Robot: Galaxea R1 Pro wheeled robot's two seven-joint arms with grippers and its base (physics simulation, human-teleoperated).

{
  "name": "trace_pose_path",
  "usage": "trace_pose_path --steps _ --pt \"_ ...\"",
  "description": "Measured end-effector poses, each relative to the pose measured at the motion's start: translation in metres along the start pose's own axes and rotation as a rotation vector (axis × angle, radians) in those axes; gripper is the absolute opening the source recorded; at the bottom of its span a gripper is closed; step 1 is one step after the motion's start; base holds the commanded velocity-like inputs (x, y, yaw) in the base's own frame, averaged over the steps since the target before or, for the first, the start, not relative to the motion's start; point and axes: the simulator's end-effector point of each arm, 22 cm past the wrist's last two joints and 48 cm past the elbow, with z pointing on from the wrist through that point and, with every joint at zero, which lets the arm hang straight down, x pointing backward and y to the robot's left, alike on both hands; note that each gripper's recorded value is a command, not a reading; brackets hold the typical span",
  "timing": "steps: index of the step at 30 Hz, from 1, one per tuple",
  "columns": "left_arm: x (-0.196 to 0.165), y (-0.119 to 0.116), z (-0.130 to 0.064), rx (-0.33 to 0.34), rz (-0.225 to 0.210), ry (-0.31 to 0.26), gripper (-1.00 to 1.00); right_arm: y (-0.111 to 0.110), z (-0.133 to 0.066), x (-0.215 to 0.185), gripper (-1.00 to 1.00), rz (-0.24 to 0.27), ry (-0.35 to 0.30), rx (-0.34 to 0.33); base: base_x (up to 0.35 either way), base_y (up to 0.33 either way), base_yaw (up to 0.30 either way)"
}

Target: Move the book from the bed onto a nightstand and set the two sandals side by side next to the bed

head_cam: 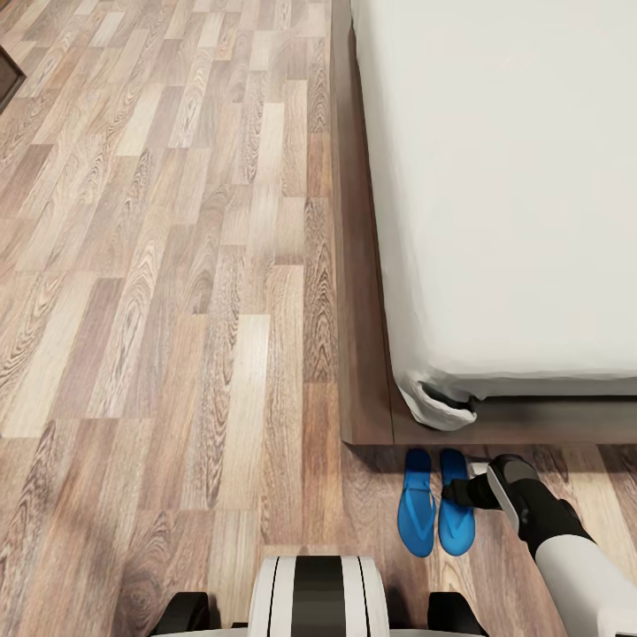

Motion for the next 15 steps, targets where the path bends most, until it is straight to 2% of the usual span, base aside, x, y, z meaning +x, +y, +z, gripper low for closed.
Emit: trace_pose_path --steps 15 --pt "-0.0001 -0.0001 0.0 0.001 -0.001 0.0 1.0 0.0001 0.0 -0.0001 1.0 0.0 0.0 0.0 0.0 0.0 0.0"
